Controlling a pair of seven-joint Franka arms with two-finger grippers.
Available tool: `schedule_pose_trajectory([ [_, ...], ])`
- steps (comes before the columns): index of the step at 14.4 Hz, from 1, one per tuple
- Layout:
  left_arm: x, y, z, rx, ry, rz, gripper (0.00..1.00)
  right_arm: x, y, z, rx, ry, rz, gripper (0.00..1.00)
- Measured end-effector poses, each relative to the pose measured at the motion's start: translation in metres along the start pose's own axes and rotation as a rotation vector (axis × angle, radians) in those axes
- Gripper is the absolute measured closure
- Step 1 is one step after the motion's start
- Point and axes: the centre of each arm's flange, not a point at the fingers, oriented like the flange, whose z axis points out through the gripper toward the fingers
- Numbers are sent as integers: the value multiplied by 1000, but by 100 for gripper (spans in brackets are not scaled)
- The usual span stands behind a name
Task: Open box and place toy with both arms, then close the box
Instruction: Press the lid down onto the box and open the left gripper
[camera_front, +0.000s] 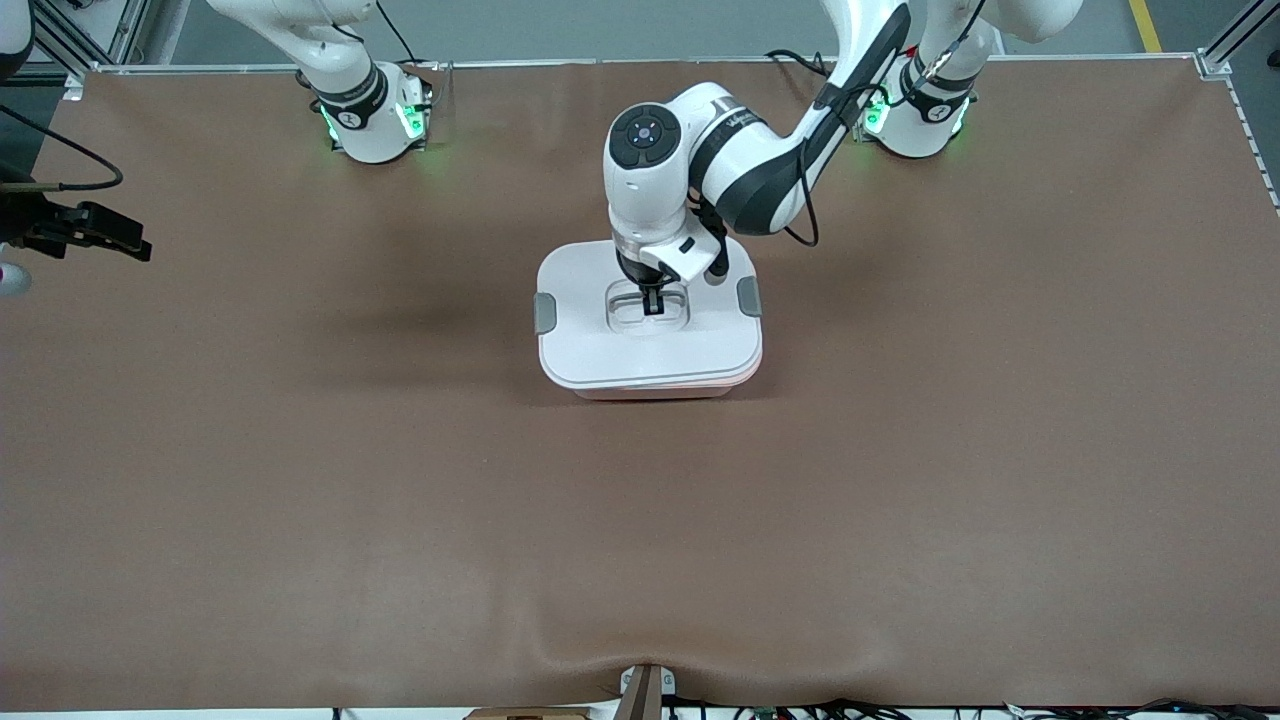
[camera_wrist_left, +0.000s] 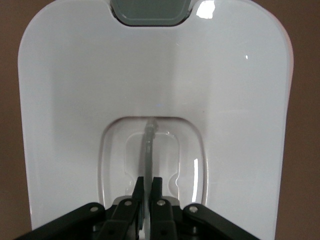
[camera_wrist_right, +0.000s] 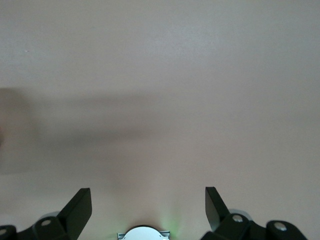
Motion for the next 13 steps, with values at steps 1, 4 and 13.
schedule_pose_trajectory([
  [1, 1, 0, 1, -11, 9, 8, 93, 1, 0, 1, 0, 0, 0, 0],
  [4, 1, 0, 4, -33, 32, 29, 93, 3, 0, 2, 0, 3, 0, 0],
  [13, -6, -8, 11, -41, 45, 53, 93, 7, -1, 3, 41, 19, 13, 0],
])
